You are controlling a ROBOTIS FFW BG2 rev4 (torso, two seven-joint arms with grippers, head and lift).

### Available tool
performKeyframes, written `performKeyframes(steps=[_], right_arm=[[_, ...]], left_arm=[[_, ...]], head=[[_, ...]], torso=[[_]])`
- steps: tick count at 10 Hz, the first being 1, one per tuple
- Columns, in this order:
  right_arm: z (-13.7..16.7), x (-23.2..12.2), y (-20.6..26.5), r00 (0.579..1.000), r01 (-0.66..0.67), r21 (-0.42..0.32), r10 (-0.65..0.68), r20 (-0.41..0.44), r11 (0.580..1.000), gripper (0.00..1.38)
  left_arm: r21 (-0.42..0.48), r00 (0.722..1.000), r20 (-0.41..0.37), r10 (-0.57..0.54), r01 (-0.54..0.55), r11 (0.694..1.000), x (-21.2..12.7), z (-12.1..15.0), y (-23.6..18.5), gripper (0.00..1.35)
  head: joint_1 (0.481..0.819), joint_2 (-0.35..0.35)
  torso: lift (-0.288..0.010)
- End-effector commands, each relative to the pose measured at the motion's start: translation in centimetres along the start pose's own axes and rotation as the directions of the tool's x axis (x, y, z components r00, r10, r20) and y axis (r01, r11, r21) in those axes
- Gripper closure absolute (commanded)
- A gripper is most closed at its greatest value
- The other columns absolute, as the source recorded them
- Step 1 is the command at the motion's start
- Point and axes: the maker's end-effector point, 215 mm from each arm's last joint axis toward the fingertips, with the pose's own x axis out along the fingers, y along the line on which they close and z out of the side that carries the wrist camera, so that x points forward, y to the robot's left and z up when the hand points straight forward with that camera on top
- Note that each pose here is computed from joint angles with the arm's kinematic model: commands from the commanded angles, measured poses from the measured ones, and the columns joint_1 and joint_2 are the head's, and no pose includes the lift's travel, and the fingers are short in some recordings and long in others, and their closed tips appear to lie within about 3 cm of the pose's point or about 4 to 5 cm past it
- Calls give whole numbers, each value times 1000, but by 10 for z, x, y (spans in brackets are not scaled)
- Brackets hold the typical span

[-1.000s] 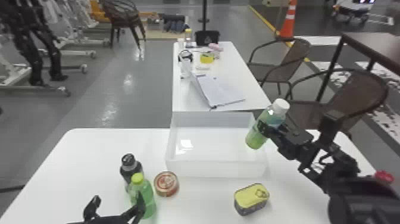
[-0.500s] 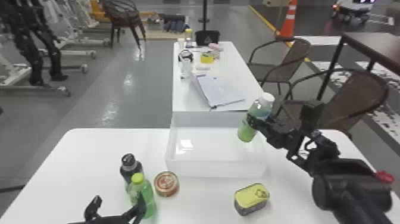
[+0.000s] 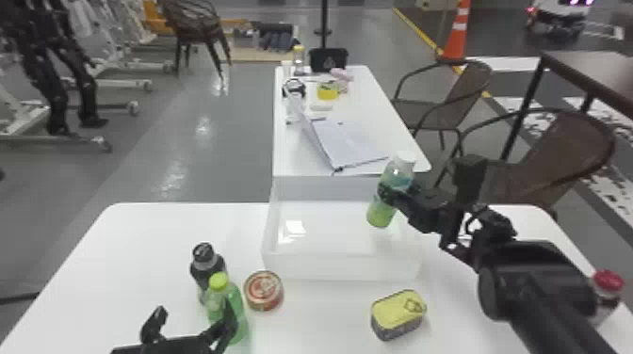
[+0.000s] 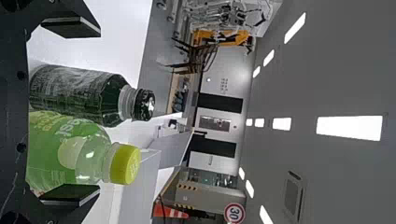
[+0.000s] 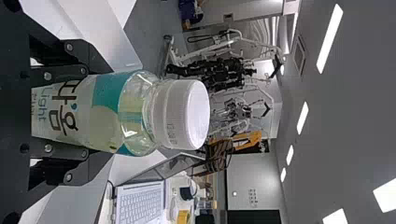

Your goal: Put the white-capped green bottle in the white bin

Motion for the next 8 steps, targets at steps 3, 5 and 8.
performKeyframes(steps=[3, 5, 8], right_arm=[[-17, 3, 7, 1000, -4, 26, 5, -22, 1000, 725], [-18, 4, 8, 1000, -4, 27, 5, -25, 1000, 542], [-19, 3, 8, 1000, -3, 27, 3, -23, 1000, 412]], left_arm=[[-22, 1000, 3, 2, -2, 1000, 0, 0, -9, 125], [-26, 1000, 1, 8, -8, 1000, -1, -1, -7, 125], [-27, 1000, 2, 8, -8, 1000, -1, 0, -7, 125]], head=[[549, 0], [549, 0], [549, 0]], torso=[[-100], [-100], [-100]])
